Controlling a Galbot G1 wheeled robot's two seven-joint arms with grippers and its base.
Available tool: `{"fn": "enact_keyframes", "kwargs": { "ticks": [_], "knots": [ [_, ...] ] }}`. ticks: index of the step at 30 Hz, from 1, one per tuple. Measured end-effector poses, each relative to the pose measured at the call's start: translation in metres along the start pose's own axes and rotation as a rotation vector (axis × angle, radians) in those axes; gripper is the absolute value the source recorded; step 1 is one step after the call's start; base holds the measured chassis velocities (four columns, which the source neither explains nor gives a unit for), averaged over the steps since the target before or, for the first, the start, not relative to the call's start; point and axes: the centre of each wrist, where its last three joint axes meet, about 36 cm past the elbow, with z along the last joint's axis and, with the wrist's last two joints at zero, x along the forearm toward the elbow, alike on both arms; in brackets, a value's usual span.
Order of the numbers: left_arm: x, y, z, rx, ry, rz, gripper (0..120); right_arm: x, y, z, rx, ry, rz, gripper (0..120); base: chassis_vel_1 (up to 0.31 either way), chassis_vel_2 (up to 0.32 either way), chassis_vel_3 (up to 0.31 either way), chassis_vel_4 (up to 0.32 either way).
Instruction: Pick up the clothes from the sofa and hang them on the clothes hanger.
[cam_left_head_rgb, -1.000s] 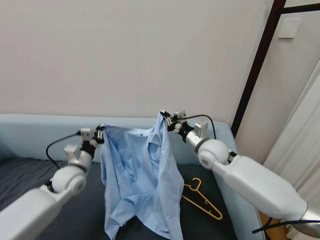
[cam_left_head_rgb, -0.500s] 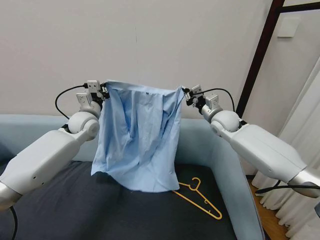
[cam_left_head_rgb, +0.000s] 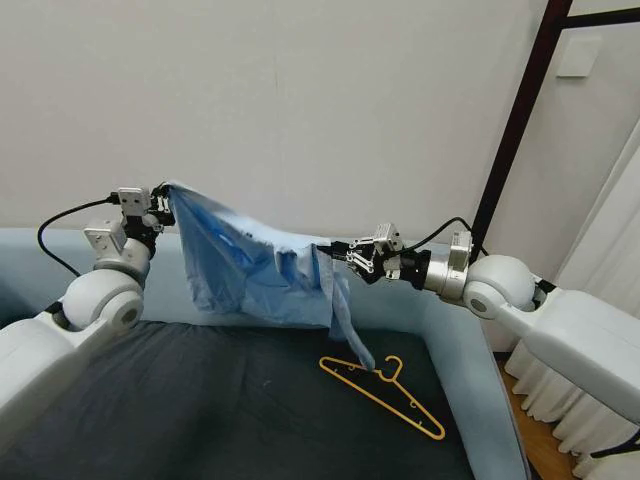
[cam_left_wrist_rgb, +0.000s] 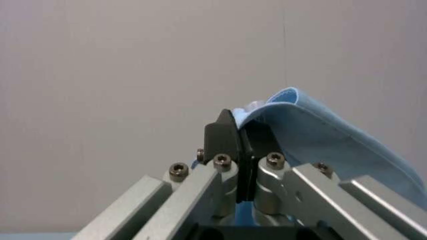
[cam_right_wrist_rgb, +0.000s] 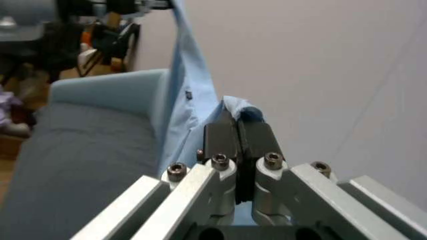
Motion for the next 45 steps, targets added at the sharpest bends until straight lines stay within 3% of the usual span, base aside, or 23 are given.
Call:
{"fn": "enact_keyframes", "kwargs": {
  "ticks": [10,17,22,24,25,27,29,31,33,34,39,40,44,45],
  "knots": [
    [0.031,-0.005,-0.059,-0.018,-0.014,0.021,0,0.001,0.016,-0.057,-0.061,-0.108,0.053,0,0.0,0.0,0.0,0.0],
    [0.04,-0.01,-0.059,-0.052,0.03,0.002,0,0.024,0.021,-0.049,-0.186,-0.097,-0.06,0,0.0,0.0,0.0,0.0],
    [0.049,-0.021,-0.038,-0.055,0.061,0.004,0,0.035,0.025,-0.023,-0.217,-0.074,-0.084,0,0.0,0.0,0.0,0.0],
    [0.054,-0.022,-0.014,-0.068,0.066,-0.008,0,0.034,0.022,0.002,-0.23,-0.056,-0.091,0,0.0,0.0,0.0,0.0],
    [0.06,-0.024,0.017,-0.078,0.091,-0.016,0,0.03,0.023,0.03,-0.247,-0.036,-0.093,0,0.0,0.0,0.0,0.0],
    [0.064,-0.027,0.057,-0.081,0.119,-0.036,0,0.02,0.029,0.067,-0.258,-0.01,-0.09,0,0.0,0.0,0.0,0.0],
    [0.064,-0.027,0.068,-0.081,0.125,-0.043,0,0.015,0.031,0.081,-0.253,0.001,-0.089,0,0.0,0.0,0.0,0.0],
    [0.058,-0.031,0.115,-0.081,0.139,-0.098,0,-0.001,0.04,0.128,-0.234,0.036,-0.078,0,0.0,0.0,0.0,0.0],
    [0.054,-0.037,0.14,-0.083,0.151,-0.12,0,-0.008,0.046,0.159,-0.215,0.061,-0.06,0,0.0,0.0,0.0,0.0],
    [0.054,-0.037,0.14,-0.083,0.151,-0.12,0,-0.008,0.046,0.159,-0.215,0.061,-0.06,0,0.0,0.0,0.0,0.0],
    [0.064,-0.05,0.22,-0.129,0.185,-0.14,0,-0.018,0.073,0.231,-0.186,0.133,0.035,0,0.0,0.0,0.0,0.0],
    [0.064,-0.05,0.22,-0.129,0.185,-0.14,0,-0.018,0.073,0.231,-0.186,0.133,0.035,0,0.0,0.0,0.0,0.0],
    [0.075,-0.078,0.282,-0.135,0.242,-0.158,0,-0.026,0.089,0.276,-0.153,0.174,0.13,0,0.0,0.0,0.0,0.0],
    [0.075,-0.078,0.282,-0.135,0.242,-0.158,0,-0.026,0.089,0.276,-0.153,0.174,0.13,0,0.0,0.0,0.0,0.0]
  ]
}}
